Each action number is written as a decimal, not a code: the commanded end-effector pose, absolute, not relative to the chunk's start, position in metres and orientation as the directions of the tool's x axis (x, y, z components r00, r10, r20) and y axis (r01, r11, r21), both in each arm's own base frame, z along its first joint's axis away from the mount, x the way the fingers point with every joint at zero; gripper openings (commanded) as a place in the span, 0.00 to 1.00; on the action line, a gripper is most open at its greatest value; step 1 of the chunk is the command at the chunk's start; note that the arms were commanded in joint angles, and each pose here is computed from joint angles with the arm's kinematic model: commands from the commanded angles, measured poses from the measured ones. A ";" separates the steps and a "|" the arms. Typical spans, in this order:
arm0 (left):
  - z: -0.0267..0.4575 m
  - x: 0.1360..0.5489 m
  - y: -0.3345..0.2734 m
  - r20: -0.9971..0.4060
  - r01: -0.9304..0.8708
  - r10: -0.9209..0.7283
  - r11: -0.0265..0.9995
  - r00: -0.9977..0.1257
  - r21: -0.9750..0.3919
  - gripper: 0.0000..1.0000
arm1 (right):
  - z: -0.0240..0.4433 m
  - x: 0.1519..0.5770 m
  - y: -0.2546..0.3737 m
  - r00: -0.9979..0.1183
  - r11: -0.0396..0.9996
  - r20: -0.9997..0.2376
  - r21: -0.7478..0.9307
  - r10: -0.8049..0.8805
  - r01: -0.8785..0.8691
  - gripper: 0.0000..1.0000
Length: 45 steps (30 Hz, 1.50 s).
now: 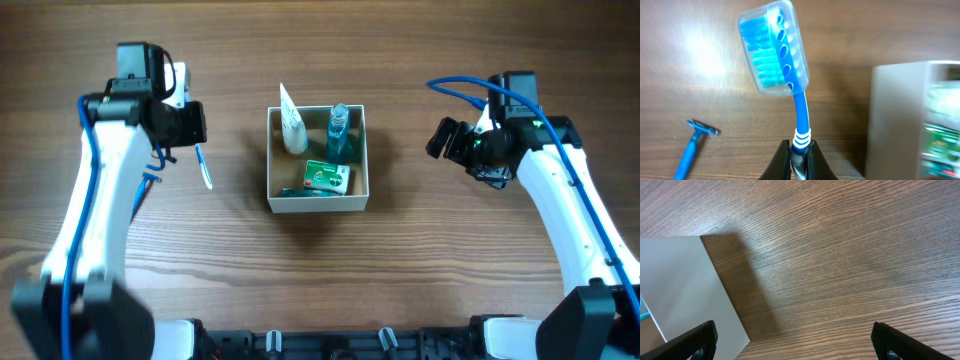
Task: Pack container
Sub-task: 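Place the toothbrush into the box and withdraw left arm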
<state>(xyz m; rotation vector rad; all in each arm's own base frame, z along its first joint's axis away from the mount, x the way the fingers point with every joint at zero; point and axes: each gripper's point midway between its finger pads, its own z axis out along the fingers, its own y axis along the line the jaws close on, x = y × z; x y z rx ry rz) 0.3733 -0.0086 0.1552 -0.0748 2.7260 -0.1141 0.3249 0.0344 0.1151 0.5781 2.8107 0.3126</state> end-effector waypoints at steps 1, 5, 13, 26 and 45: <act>0.219 0.355 -0.047 -0.552 0.246 0.211 0.969 -0.807 0.012 0.04 | 0.112 0.326 0.035 -0.893 0.900 -0.199 0.259 0.404 0.350 1.00; 0.261 0.319 -0.115 -0.611 0.608 0.593 0.763 -0.524 0.219 0.04 | 0.112 0.328 0.035 -0.890 0.900 -0.207 0.263 0.406 0.349 1.00; 0.220 0.292 -0.212 -0.437 0.900 0.895 0.258 -0.087 0.351 0.04 | 0.112 0.328 0.035 -0.890 0.899 -0.207 0.263 0.407 0.350 1.00; 0.112 0.317 -0.241 -0.293 0.960 0.947 0.196 -0.133 0.199 0.15 | 0.113 0.329 0.035 -0.889 0.899 -0.210 0.265 0.407 0.349 1.00; 0.170 0.336 0.091 -0.424 -0.189 -0.140 0.979 -0.895 0.076 0.91 | 0.112 0.328 0.034 -0.891 0.901 -0.208 0.259 0.404 0.348 1.00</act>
